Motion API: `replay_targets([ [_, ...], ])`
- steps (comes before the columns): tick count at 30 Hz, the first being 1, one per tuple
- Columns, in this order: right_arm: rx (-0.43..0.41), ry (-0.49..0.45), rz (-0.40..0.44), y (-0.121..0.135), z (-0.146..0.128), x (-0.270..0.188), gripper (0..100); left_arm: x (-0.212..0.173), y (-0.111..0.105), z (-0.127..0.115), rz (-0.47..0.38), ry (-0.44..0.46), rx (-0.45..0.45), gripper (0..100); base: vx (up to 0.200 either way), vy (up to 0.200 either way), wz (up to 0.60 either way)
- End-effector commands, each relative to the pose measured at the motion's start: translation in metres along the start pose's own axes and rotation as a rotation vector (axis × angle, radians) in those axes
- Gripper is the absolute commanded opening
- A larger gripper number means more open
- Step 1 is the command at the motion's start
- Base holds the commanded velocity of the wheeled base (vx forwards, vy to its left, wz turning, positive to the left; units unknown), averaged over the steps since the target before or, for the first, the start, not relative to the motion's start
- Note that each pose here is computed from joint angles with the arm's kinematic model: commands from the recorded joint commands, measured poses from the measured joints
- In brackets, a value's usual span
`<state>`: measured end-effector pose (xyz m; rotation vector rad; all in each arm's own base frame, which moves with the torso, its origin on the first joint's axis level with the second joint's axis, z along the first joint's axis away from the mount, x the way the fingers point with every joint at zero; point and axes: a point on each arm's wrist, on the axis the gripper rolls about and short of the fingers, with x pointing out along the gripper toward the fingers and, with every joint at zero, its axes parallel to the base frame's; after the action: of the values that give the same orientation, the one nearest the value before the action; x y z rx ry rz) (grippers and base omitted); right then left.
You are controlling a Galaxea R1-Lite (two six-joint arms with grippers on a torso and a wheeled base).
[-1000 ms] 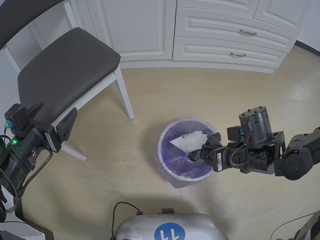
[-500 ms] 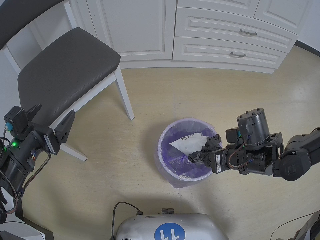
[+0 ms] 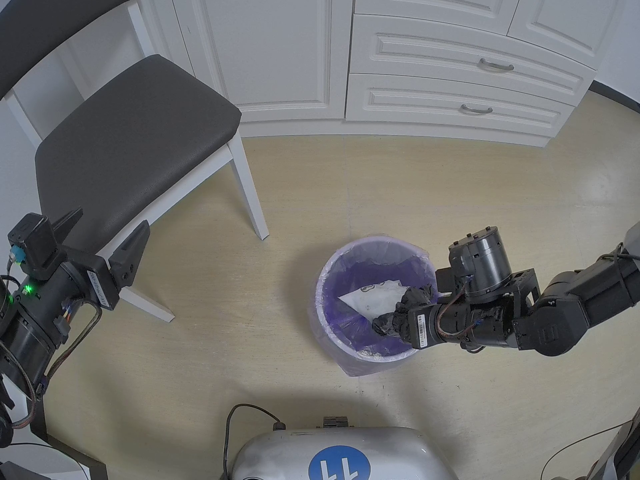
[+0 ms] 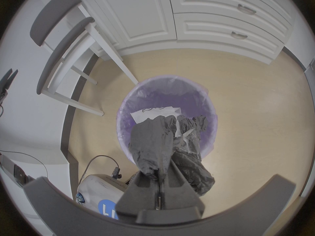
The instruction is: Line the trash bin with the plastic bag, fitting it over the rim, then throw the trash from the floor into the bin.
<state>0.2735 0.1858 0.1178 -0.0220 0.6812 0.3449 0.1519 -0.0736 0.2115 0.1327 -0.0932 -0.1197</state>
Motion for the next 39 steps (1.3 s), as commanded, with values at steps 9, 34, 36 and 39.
replay_targets([
  [9, -0.023, 0.127, -0.024, -0.003, -0.011, 0.011, 0, 0.001, 0.0, 0.0, 0.0, -0.001, -0.002, 100, 0.0, 0.0, 0.0],
  [34, 0.201, -0.114, -0.081, -0.002, 0.007, 0.074, 0, 0.0, 0.0, 0.0, 0.0, 0.002, 0.0, 100, 0.0, 0.0, 0.0],
  [36, 0.213, -0.152, -0.068, -0.001, 0.01, 0.074, 0, 0.0, 0.0, 0.0, 0.0, -0.001, -0.002, 100, 0.0, 0.0, 0.0],
  [39, 0.248, -0.216, -0.045, 0.001, 0.017, 0.071, 0, -0.001, 0.0, 0.0, 0.0, -0.002, -0.002, 100, 0.0, 0.0, 0.0],
])
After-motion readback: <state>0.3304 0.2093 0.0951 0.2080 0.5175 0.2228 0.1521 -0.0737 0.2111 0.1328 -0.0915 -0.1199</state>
